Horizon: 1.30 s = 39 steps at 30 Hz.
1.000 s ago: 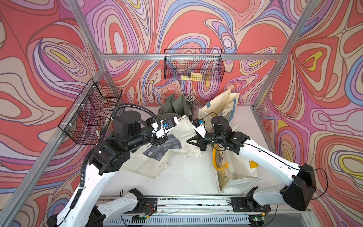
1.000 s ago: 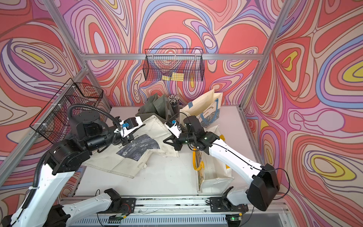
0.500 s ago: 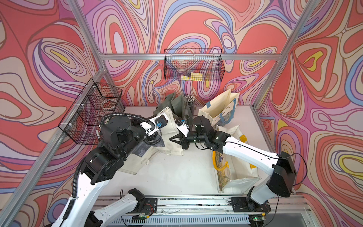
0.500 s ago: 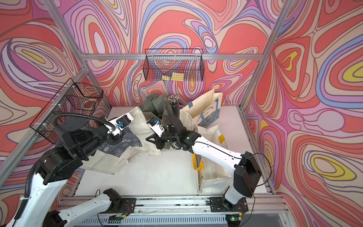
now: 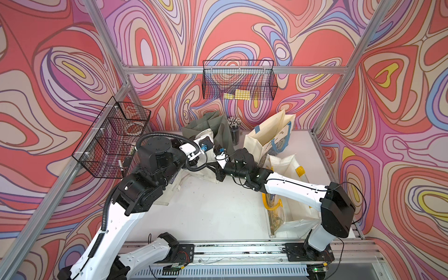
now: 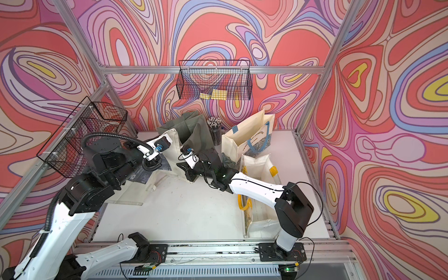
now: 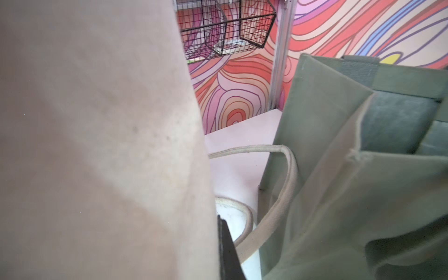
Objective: Put away the canvas bag
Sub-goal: Press the canvas bag at the center of the board.
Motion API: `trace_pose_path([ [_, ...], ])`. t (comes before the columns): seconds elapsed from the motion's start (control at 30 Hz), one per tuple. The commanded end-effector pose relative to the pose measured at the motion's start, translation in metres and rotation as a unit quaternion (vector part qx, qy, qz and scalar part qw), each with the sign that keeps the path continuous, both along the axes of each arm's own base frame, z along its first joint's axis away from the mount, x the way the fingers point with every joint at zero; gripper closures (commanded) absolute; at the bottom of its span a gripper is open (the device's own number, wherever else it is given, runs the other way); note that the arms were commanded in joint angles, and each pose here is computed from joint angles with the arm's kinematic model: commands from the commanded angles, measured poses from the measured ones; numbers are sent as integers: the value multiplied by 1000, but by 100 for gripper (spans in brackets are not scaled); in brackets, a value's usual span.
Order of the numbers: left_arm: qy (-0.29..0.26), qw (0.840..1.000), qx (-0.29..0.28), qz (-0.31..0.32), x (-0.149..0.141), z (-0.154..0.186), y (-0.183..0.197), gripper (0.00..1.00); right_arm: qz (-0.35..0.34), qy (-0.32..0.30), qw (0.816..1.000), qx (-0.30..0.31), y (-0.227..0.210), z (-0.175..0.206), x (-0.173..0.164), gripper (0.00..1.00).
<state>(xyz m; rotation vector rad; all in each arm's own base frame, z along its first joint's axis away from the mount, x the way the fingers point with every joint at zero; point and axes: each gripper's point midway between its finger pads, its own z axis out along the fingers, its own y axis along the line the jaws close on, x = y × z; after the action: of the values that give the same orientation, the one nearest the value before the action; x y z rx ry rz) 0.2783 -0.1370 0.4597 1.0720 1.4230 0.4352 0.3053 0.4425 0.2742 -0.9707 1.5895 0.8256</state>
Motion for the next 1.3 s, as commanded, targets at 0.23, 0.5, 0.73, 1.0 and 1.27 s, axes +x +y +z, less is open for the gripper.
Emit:
trace_pose_path([
  [0.23,-76,995,-52,-32,5,56,-11,100,-2,-9,1000,0,34,-30,22,100],
  [0.5,-19,992,-87,-91,-33,30,-14,100,11,-103,995,12,13,-33,6,100],
  [0.73,53,982,-154,-96,-61,-9,-6,97,11,-101,994,40,4,-53,17,100],
  [1.0,108,972,-182,-102,-79,-32,-4,77,18,-103,994,36,14,-73,28,100],
  [1.27,101,960,-257,-41,-74,-19,15,46,13,-104,994,37,5,-82,33,100],
])
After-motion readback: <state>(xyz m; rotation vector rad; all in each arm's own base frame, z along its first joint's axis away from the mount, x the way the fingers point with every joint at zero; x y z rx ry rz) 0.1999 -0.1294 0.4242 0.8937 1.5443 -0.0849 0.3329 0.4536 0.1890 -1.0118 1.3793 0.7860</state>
